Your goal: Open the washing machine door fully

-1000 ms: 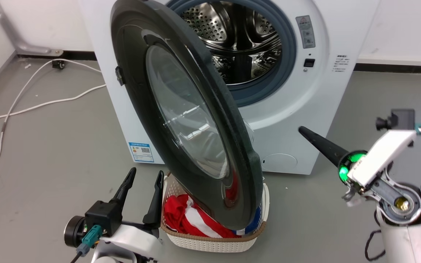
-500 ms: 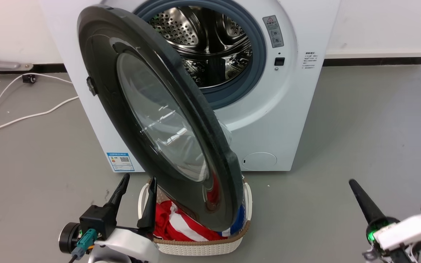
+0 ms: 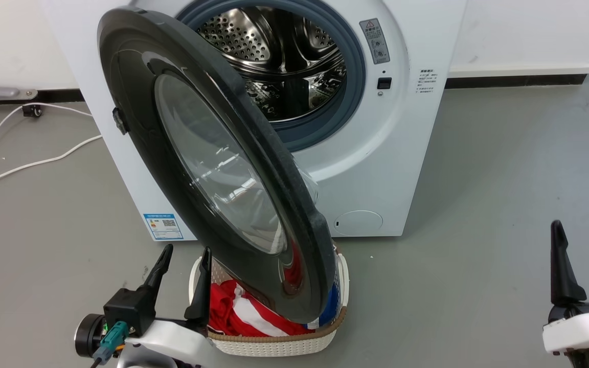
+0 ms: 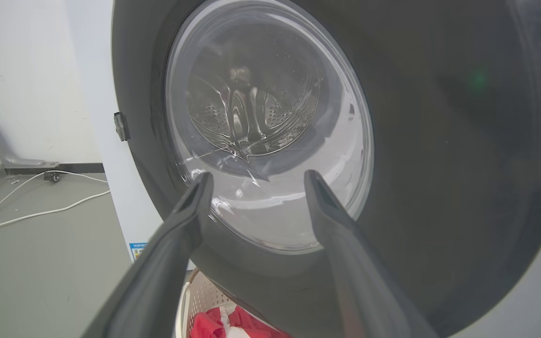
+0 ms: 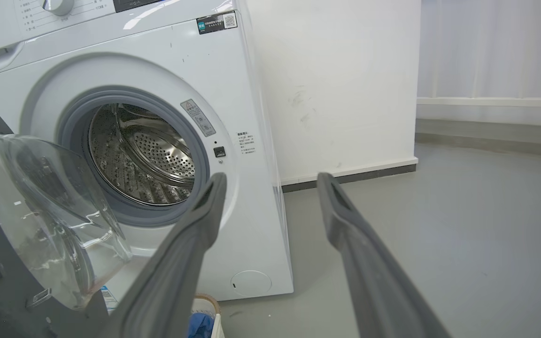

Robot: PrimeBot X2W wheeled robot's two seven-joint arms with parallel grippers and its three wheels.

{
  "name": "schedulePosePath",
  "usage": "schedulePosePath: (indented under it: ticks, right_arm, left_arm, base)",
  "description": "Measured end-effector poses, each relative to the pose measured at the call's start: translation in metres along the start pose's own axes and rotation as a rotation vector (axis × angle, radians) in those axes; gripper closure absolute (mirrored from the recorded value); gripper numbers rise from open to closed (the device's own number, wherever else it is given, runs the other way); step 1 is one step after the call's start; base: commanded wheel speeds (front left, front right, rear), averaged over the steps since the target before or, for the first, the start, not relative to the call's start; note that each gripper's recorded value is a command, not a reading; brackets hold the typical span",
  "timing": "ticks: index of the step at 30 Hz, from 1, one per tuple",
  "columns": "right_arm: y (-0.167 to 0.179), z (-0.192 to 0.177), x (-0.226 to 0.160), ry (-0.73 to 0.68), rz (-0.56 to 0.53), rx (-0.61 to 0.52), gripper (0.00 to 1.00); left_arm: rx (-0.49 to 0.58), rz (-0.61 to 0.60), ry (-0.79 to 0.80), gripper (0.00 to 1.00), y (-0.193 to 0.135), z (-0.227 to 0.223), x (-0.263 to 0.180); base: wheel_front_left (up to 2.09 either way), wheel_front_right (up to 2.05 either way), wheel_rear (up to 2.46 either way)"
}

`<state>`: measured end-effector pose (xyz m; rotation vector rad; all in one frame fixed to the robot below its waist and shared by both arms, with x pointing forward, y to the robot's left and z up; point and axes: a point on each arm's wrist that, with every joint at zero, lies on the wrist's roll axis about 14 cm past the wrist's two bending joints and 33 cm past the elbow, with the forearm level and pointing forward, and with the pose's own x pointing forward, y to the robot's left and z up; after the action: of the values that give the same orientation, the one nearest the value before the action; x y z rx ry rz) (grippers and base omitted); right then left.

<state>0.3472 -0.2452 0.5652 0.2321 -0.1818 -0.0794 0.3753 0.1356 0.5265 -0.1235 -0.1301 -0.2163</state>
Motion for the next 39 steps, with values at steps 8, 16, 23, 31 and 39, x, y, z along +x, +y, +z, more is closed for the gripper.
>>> schedulePosePath:
  ticks: [8,16,23,31,39]
  right_arm:
    - [0.029,-0.004,-0.005,0.010,0.087,-0.273,0.00]
    - [0.031,-0.041,-0.020,0.120,0.098,-0.250,0.00]
    - [0.037,-0.046,-0.017,0.117,0.118,-0.249,0.00]
    - [0.042,-0.048,-0.014,0.120,0.136,-0.251,0.00]
    - [0.043,-0.051,-0.014,0.131,0.140,-0.252,0.00]
  left_arm:
    - [0.010,0.006,-0.007,0.00,0.003,0.003,0.001]
    - [0.013,0.002,-0.006,0.00,0.002,0.003,0.000]
    - [0.013,0.007,-0.003,0.00,0.003,0.002,-0.001]
    - [0.014,0.013,0.002,0.00,0.005,0.000,-0.002]
    - [0.003,0.010,0.011,1.00,0.004,-0.003,-0.002]
  base:
    - [0.00,0.00,0.00]
    - [0.00,0.00,0.00]
    - [0.00,0.00,0.00]
    - [0.00,0.00,0.00]
    - [0.00,0.00,0.00]
